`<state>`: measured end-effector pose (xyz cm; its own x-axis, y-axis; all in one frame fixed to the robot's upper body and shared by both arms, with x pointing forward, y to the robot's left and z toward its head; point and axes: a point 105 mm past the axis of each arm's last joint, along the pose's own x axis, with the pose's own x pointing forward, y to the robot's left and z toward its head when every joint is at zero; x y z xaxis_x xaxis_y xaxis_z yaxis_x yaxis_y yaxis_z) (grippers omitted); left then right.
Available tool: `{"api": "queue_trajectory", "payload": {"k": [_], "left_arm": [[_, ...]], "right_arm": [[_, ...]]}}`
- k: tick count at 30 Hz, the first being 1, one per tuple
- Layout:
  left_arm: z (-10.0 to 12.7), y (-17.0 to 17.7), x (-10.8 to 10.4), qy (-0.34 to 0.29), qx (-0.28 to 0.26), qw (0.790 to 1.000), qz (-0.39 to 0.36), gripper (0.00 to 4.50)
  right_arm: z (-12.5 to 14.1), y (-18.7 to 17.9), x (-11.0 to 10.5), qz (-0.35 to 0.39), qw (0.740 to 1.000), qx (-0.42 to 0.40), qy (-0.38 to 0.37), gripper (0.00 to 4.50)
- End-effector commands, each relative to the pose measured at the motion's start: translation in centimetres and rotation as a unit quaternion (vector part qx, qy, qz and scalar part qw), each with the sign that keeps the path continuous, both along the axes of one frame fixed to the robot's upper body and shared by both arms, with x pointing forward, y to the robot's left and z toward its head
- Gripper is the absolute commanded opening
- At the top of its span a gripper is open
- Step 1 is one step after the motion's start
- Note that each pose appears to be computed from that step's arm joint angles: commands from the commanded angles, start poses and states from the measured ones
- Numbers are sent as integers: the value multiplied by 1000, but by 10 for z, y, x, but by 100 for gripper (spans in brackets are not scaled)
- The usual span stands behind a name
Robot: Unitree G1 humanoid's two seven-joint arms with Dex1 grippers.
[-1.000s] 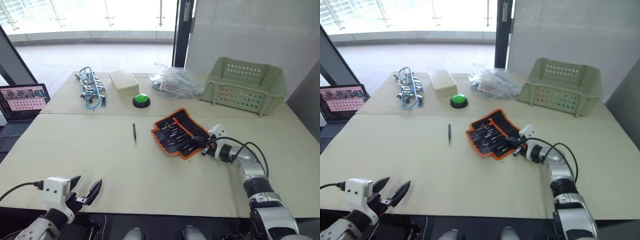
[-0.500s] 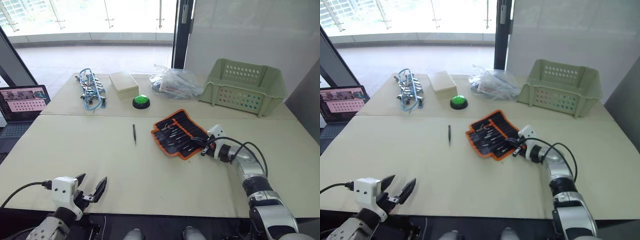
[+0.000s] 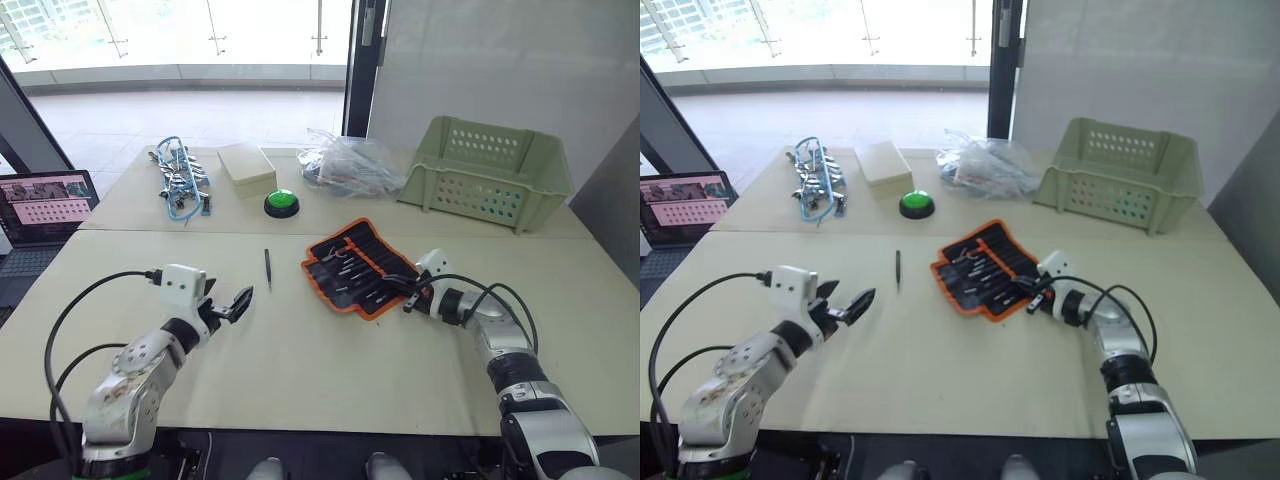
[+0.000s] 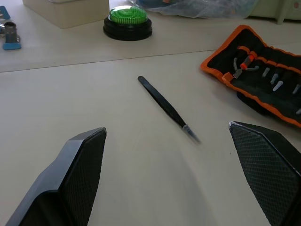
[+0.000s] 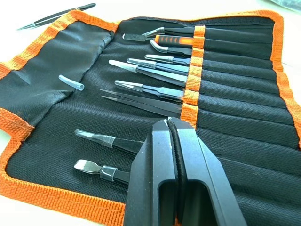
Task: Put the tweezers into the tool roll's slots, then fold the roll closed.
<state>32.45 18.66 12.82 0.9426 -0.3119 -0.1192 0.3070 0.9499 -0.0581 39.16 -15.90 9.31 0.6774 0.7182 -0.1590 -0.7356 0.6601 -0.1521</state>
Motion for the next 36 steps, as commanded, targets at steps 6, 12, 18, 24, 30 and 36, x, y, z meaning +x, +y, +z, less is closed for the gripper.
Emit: {"api": "queue_trajectory", "payload": {"k": [6, 12, 18, 24, 30, 36], "left_arm": [[-15, -19, 41, 32, 6, 997, 65, 442], [-27, -43, 56, 63, 55, 993, 85, 442], [-42, -55, 65, 137, 71, 981, 121, 442], [-57, -71, 59, 203, 37, 970, 130, 388], [-60, -68, 57, 208, 33, 967, 141, 197], [-55, -58, 54, 186, 70, 970, 142, 3]], "right_arm": [[2, -6, 2, -13, 1000, -9, -4, 0], [3, -6, 2, -12, 1000, -12, -6, 0], [3, -6, 3, -13, 1000, -13, -7, 0], [2, -8, 3, -16, 1000, -15, -6, 0], [0, -9, 2, -14, 1000, -17, -4, 0], [1, -8, 3, -12, 1000, -18, -6, 0]]}}
